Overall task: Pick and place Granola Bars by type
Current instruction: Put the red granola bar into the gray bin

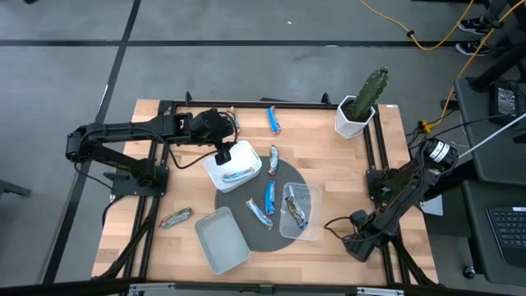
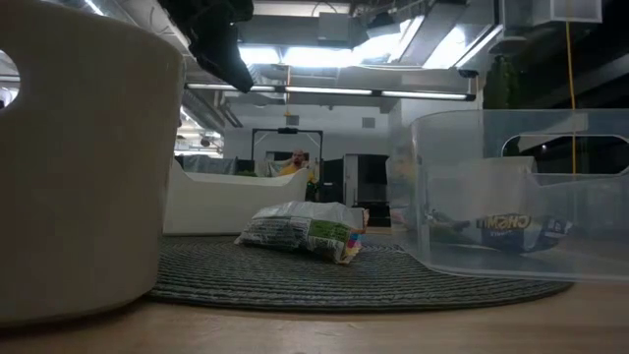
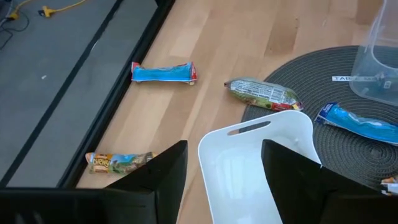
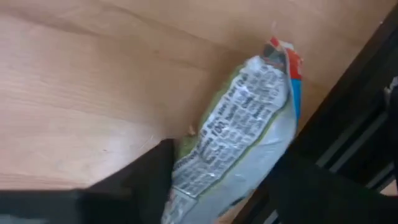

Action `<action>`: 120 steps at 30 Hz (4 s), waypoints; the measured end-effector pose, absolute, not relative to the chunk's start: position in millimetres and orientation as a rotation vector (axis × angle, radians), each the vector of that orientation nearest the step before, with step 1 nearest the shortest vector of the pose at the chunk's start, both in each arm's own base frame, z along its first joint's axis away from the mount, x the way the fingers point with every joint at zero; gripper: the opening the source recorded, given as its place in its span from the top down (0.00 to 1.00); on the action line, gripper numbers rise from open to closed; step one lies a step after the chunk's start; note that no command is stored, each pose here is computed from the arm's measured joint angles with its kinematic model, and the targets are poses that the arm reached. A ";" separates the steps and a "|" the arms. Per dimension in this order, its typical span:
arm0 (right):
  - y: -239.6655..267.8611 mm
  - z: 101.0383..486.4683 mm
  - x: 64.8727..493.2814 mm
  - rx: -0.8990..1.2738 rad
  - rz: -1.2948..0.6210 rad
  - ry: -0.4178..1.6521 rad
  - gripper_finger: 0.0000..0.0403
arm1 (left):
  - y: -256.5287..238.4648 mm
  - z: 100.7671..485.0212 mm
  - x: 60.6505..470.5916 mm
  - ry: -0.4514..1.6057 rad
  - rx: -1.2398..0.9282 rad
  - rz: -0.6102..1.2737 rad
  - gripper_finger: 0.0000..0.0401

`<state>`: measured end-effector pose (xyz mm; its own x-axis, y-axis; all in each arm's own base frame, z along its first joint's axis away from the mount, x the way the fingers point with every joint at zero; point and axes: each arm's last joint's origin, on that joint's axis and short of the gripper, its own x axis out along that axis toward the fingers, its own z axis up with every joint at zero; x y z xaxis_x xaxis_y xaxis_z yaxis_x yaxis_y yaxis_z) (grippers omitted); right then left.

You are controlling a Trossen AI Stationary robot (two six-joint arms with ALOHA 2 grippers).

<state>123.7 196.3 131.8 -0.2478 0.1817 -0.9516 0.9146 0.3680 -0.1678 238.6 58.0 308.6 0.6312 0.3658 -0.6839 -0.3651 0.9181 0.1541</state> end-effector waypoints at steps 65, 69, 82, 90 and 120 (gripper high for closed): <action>-33.0 397.6 333.1 -0.206 -0.095 0.276 0.96 | 33.7 388.8 263.6 -0.068 -0.045 0.131 0.31; -33.1 404.4 334.3 -0.208 -0.097 0.253 0.90 | 34.7 390.5 267.8 -0.112 -0.059 0.142 0.31; -33.2 412.4 335.9 -0.199 -0.104 0.174 0.95 | 49.6 390.9 266.0 -0.127 -0.102 0.210 0.39; -33.6 411.5 338.4 -0.178 -0.107 0.164 0.91 | 51.5 391.0 265.6 -0.128 -0.109 0.174 0.65; -29.9 423.5 273.0 -0.088 -0.335 0.397 0.48 | 45.2 427.2 194.8 -0.201 -0.070 0.182 0.95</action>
<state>273.0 -29.9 423.5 0.8682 -0.3372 -0.3640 0.3031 0.9412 -0.1489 194.8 45.2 427.2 0.9634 0.1867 0.1922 -0.1726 0.9811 -0.0874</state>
